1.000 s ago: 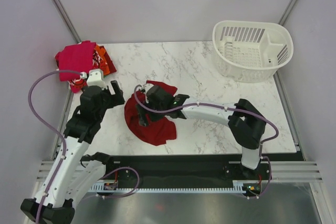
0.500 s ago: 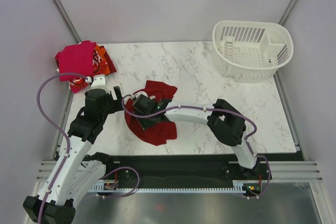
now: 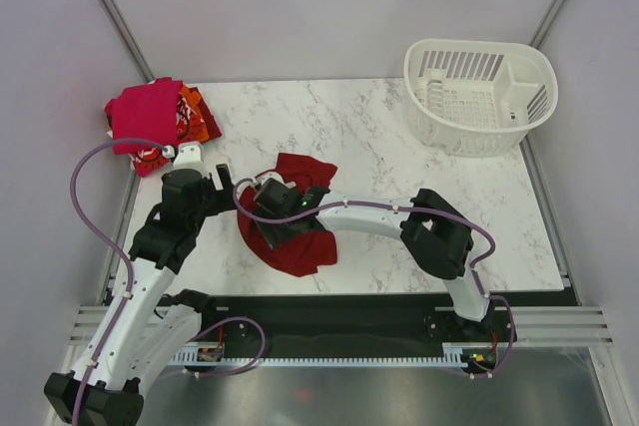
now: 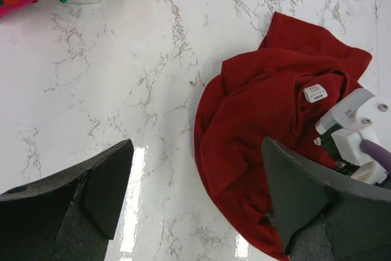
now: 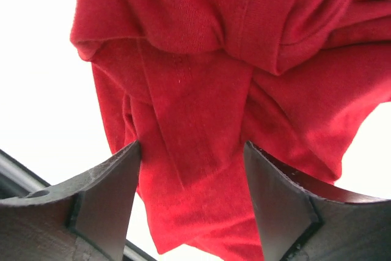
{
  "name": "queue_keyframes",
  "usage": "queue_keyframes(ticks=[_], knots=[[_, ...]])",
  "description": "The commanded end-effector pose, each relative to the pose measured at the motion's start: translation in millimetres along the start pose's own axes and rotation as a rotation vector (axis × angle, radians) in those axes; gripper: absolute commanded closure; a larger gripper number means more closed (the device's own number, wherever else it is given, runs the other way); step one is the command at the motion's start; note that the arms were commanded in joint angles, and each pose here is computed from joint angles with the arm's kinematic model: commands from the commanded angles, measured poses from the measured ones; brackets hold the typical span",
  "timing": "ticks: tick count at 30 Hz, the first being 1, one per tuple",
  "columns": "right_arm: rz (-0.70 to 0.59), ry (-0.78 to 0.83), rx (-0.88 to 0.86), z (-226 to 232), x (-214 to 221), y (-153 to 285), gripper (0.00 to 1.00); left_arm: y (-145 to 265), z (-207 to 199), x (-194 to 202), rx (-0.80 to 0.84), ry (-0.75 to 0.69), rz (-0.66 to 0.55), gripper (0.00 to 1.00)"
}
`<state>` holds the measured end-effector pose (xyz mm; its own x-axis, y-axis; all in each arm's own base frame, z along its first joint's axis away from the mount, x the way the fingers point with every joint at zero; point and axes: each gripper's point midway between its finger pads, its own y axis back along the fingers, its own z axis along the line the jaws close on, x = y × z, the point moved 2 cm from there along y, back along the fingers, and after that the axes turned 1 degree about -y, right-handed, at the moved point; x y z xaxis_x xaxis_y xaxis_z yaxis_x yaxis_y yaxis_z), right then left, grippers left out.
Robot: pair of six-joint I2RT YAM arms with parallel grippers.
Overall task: Fold and stack the t-shirts
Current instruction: Flatten the tshirt out
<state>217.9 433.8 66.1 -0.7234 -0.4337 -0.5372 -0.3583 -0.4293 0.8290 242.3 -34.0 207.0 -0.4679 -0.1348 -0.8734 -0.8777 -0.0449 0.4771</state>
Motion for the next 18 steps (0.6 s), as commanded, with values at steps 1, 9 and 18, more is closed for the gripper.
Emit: queue_keyframes(ticks=[1, 9, 18], knots=[[-0.099, -0.016, -0.036, 8.6, -25.5, 34.4, 0.26, 0.3, -1.4, -9.0, 0.016, -0.022, -0.039, 0.07], [-0.087, -0.010, -0.024, 5.6, -20.2, 30.2, 0.39, 0.5, 0.5, -9.3, 0.006, -0.023, -0.043, 0.07], [-0.050, -0.004, -0.015, 3.0, -8.7, 17.4, 0.51, 1.1, 7.2, -11.7, -0.037, -0.021, -0.058, 0.07]])
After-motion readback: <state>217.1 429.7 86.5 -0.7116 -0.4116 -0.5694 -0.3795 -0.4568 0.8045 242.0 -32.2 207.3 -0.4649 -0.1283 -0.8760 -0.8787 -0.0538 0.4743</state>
